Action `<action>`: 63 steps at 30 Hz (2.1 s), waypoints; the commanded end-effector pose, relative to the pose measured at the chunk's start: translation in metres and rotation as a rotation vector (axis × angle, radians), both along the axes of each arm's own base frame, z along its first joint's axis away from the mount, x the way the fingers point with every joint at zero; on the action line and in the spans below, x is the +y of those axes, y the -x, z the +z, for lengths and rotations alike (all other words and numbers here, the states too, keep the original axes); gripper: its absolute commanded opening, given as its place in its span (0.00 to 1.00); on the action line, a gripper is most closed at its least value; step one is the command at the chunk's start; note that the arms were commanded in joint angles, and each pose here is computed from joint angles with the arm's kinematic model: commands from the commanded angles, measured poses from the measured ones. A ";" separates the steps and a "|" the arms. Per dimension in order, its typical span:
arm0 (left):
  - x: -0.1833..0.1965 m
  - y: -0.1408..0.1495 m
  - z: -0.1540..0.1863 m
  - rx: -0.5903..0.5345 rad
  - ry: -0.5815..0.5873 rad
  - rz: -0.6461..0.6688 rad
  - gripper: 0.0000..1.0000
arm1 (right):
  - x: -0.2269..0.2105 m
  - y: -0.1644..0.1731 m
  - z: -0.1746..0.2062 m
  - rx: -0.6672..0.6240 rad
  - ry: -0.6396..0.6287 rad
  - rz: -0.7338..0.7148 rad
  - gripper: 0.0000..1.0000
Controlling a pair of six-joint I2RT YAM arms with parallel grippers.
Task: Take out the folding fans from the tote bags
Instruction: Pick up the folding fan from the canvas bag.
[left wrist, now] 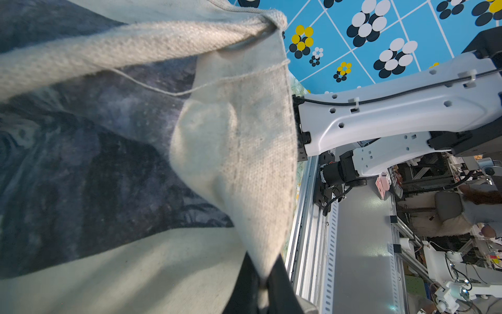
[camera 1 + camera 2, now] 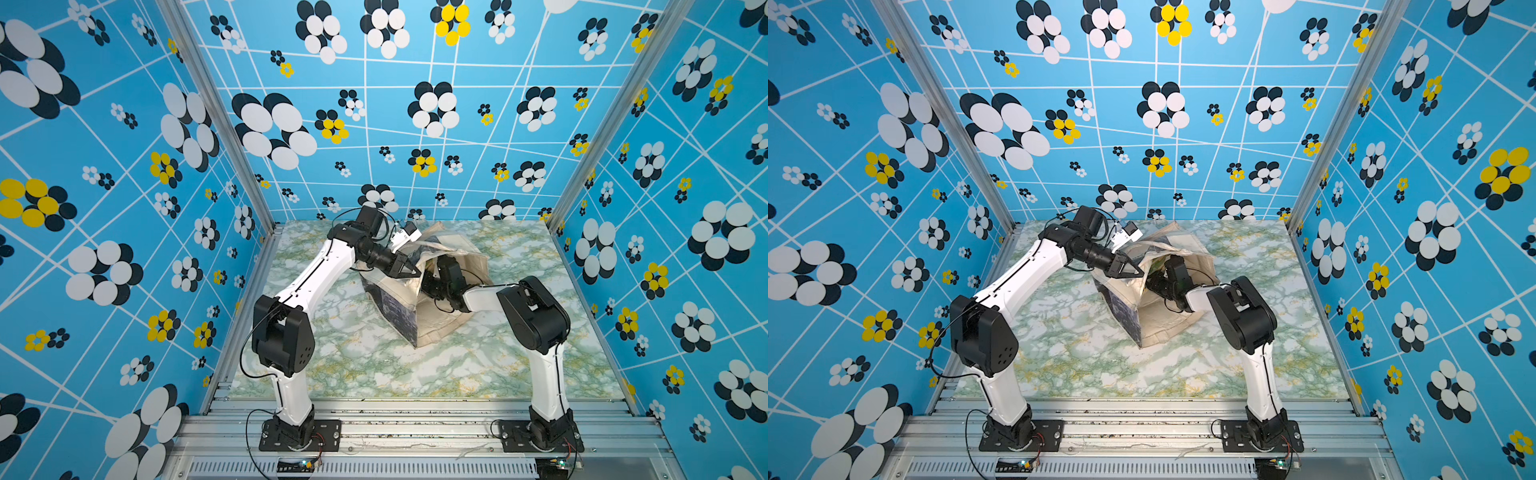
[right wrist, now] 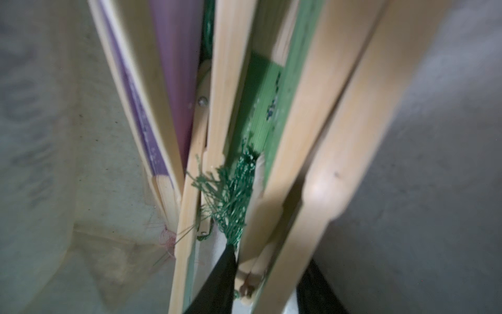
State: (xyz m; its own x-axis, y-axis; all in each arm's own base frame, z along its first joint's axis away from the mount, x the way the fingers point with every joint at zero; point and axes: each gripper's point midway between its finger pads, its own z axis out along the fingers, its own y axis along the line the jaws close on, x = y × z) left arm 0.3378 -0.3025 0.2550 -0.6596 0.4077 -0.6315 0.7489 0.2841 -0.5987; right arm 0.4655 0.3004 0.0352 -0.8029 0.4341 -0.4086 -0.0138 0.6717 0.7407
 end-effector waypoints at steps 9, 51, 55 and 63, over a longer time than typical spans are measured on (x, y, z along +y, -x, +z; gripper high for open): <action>-0.004 0.002 0.009 -0.003 0.036 -0.012 0.00 | -0.012 0.016 -0.019 0.018 0.018 -0.012 0.26; 0.000 -0.001 -0.007 0.019 0.004 0.009 0.00 | -0.032 0.050 -0.016 -0.023 -0.045 -0.010 0.13; -0.002 -0.003 -0.005 0.014 0.012 0.015 0.00 | -0.032 0.058 0.006 -0.094 -0.094 0.012 0.11; -0.004 -0.008 -0.005 -0.003 0.009 0.028 0.00 | -0.040 0.098 0.048 -0.143 -0.113 0.098 0.10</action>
